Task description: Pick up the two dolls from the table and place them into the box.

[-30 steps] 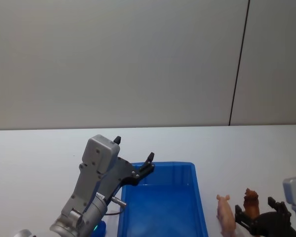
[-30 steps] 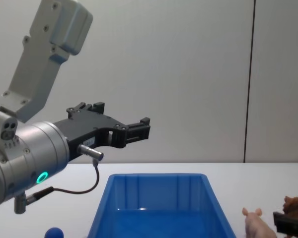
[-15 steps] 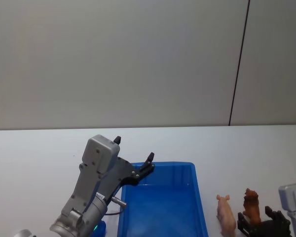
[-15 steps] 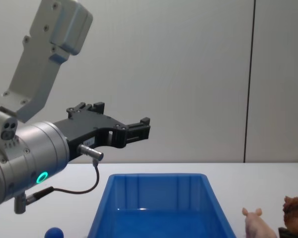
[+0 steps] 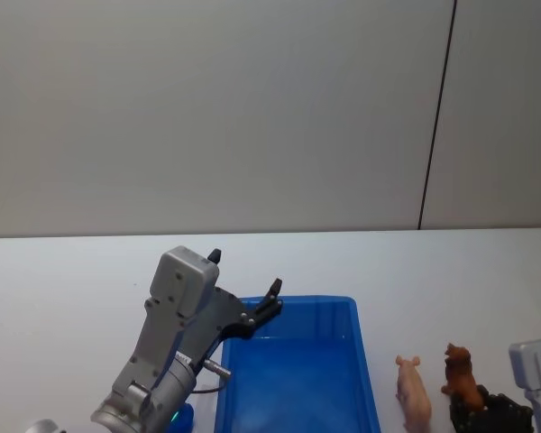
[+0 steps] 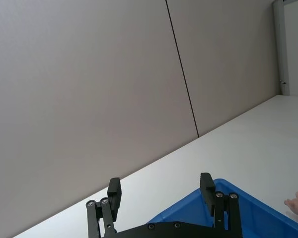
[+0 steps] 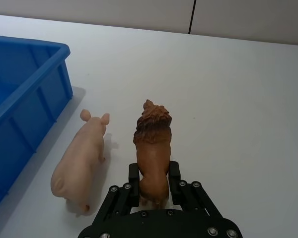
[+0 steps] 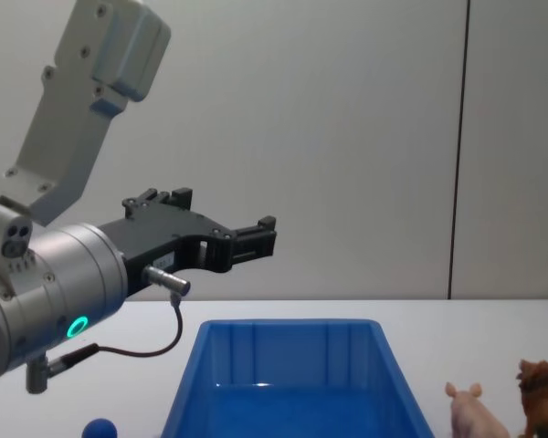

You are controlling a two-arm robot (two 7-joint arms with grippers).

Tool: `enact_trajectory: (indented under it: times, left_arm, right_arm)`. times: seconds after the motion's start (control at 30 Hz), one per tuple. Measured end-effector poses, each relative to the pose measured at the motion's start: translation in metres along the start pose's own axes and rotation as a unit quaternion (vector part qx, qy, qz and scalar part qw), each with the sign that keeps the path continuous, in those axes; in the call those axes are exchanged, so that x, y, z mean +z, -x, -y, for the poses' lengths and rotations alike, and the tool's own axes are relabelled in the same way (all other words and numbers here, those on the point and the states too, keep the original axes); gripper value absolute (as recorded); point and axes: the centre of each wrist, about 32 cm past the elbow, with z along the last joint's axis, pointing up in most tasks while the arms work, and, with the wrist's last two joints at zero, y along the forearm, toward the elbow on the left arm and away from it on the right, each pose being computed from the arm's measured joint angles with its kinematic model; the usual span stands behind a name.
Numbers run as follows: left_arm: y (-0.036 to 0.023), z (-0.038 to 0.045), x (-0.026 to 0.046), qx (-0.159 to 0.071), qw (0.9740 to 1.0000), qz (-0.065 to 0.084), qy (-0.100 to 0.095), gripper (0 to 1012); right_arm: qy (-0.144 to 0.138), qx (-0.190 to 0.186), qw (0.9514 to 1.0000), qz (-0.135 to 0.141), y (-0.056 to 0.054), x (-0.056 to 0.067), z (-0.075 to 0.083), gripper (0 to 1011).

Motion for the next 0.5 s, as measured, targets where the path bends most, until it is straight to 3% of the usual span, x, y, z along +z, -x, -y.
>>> enact_trajectory:
  times: [0.2, 0.5]
  left_arm:
    - [0.0000, 0.0000, 0.0000, 0.000, 1.0000, 0.000, 0.000, 1001]
    - [0.0000, 0.0000, 0.0000, 0.000, 1.0000, 0.000, 0.000, 1001]
  right_arm:
    - [-0.008, -0.005, 0.9999, 0.005, 0.001, 0.004, 0.003, 320]
    - [-0.049, -0.007, 0.9986, 0.021, 0.003, 0.021, 0.010, 321]
